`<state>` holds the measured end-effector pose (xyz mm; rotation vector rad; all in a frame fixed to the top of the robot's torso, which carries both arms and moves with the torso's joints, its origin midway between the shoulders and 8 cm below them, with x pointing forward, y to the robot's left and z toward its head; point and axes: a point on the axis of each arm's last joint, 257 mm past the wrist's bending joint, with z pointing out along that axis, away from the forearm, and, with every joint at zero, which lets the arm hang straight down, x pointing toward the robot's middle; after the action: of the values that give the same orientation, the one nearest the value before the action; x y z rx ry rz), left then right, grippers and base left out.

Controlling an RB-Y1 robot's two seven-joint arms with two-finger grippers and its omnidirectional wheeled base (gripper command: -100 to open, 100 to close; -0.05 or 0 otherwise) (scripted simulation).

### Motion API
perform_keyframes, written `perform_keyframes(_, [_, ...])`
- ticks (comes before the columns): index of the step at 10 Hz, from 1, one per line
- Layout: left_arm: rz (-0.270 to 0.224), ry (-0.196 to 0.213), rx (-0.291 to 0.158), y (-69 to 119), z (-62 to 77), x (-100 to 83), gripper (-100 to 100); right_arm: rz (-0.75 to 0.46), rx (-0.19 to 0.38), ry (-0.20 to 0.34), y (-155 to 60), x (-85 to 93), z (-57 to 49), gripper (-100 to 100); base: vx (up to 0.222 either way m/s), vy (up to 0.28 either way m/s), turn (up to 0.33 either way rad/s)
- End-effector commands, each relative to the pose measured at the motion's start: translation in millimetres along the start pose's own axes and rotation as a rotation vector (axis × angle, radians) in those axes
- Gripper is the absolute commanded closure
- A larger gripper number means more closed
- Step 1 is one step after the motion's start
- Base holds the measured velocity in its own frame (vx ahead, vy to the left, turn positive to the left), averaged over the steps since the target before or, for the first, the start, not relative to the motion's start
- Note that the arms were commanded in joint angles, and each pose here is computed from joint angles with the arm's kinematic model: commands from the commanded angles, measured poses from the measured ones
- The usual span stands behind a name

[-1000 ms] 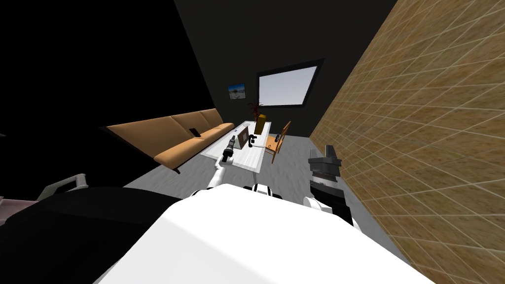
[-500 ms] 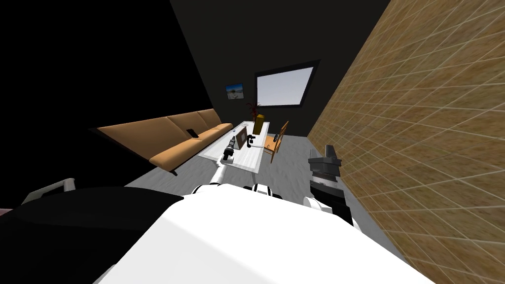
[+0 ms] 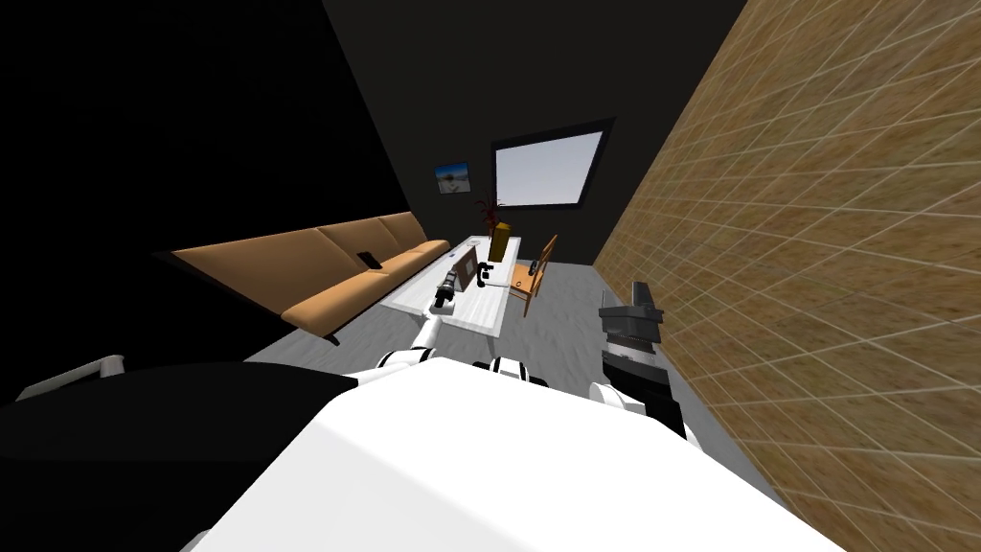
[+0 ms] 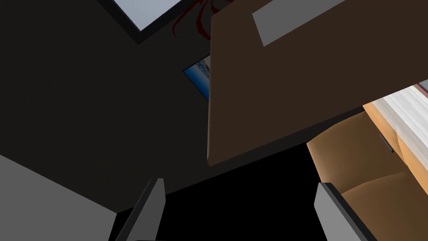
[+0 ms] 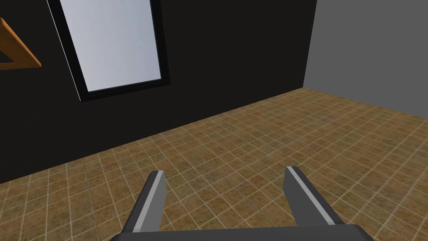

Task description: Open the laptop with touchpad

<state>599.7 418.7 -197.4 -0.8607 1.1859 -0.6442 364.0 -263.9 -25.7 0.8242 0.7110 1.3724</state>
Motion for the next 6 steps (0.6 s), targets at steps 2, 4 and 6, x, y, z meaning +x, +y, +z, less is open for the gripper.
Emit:
perform_keyframes(2, [0.006, 0.004, -0.048, 15.5, 10.6, 1.0, -100, 0.000, 0.000, 0.000, 0, 0.0, 0.0, 0, 0.007, -0.008, -0.023])
perform_keyframes(4, [0.013, 0.005, -0.075, 23.4, 17.9, -1.5, -100, 0.000, 0.000, 0.000, 0, 0.0, 0.0, 0, 0.007, -0.011, -0.051])
perform_keyframes(6, [0.020, 0.003, -0.094, 28.7, 23.8, -6.0, -100, 0.000, 0.000, 0.000, 0, 0.0, 0.0, 0, 0.010, -0.012, -0.031])
